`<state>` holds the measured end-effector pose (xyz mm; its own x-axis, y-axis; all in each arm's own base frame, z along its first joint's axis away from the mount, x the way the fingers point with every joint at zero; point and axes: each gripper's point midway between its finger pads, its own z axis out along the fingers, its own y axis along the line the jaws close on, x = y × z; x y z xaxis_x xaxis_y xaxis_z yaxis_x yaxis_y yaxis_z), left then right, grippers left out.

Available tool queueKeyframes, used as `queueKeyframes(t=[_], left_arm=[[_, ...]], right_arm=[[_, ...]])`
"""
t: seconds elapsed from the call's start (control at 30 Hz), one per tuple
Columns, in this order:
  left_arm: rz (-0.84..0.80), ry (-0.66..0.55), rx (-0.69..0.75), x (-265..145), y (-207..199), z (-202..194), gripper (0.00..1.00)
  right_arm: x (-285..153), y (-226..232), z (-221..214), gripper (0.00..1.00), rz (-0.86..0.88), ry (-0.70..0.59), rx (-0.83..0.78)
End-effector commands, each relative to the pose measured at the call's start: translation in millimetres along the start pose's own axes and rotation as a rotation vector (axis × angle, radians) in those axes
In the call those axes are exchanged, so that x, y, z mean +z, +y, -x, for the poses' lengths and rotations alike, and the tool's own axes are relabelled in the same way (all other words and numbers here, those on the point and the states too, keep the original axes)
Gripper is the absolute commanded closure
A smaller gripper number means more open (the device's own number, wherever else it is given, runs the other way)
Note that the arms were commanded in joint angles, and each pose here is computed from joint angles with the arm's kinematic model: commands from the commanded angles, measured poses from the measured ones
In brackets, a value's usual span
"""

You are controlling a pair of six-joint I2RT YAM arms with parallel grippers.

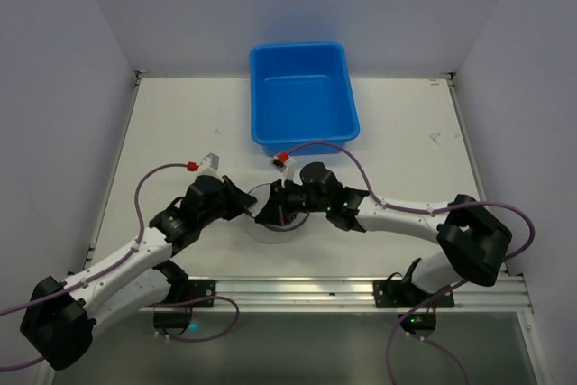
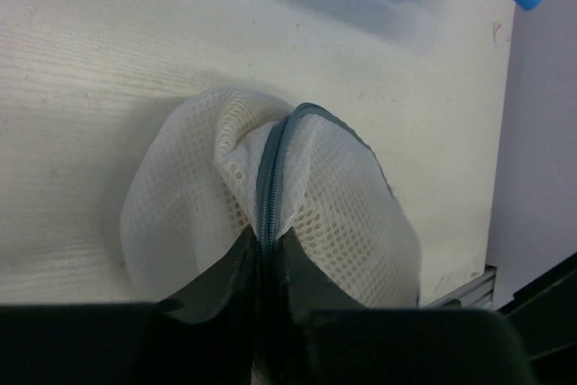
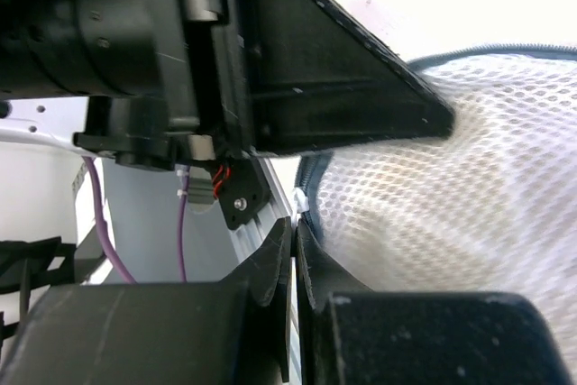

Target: Unzip the laundry bag and remove the bra

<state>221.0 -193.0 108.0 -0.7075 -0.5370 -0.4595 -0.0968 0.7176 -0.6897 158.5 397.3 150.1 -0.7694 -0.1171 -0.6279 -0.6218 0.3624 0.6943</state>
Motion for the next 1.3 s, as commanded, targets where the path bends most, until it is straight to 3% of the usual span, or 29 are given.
queueKeyframes(t=[0.0, 0.13, 0.23, 0.3, 0.5, 0.63, 0.73, 0.83, 0.87, 0.97, 1.03, 1.13, 1.27], left_arm=[[-0.039, -0.045, 0.006, -5, -13, 12, 1.00], [-0.016, -0.080, 0.048, -8, -13, 22, 1.00], [0.005, -0.096, 0.086, -9, -12, 29, 1.00], [0.010, -0.105, 0.116, -9, -11, 33, 1.00], [-0.089, -0.102, 0.282, -7, -32, 42, 1.00], [-0.224, -0.008, 0.407, -6, -57, 34, 1.00], [-0.225, -0.005, 0.422, 2, -63, 42, 1.00], [-0.230, -0.020, 0.369, 6, -73, 51, 0.62], [-0.227, -0.016, 0.347, 9, -74, 51, 0.31], [-0.173, -0.007, 0.250, 12, -67, 50, 0.03], [-0.033, -0.020, 0.184, 10, -41, 52, 0.00], [0.054, -0.073, 0.143, -2, -18, 54, 0.00], [0.027, -0.109, 0.095, -13, -8, 48, 0.00]], right_arm=[[-10, 7, 15, 1.00, -0.014, -0.043, -0.051], [-38, -27, -12, 1.00, -0.200, 0.055, -0.087], [-69, -67, -35, 1.00, -0.326, 0.112, -0.027], [-91, -73, -31, 1.00, -0.341, 0.077, -0.006], [-159, -133, -24, 1.00, -0.622, -0.015, 0.070], [-154, -134, -19, 1.00, -0.624, -0.010, 0.147], [-129, -107, -10, 1.00, -0.434, -0.029, 0.145], [-105, -71, -2, 1.00, -0.273, -0.035, 0.138], [-100, -65, 0, 1.00, -0.256, -0.036, 0.135], [-77, -37, 12, 1.00, -0.172, -0.072, 0.129], [-62, -18, 20, 1.00, -0.101, -0.094, 0.141], [-48, -2, 29, 1.00, -0.063, -0.116, 0.131], [-32, -2, 29, 1.00, -0.065, -0.086, 0.121]])
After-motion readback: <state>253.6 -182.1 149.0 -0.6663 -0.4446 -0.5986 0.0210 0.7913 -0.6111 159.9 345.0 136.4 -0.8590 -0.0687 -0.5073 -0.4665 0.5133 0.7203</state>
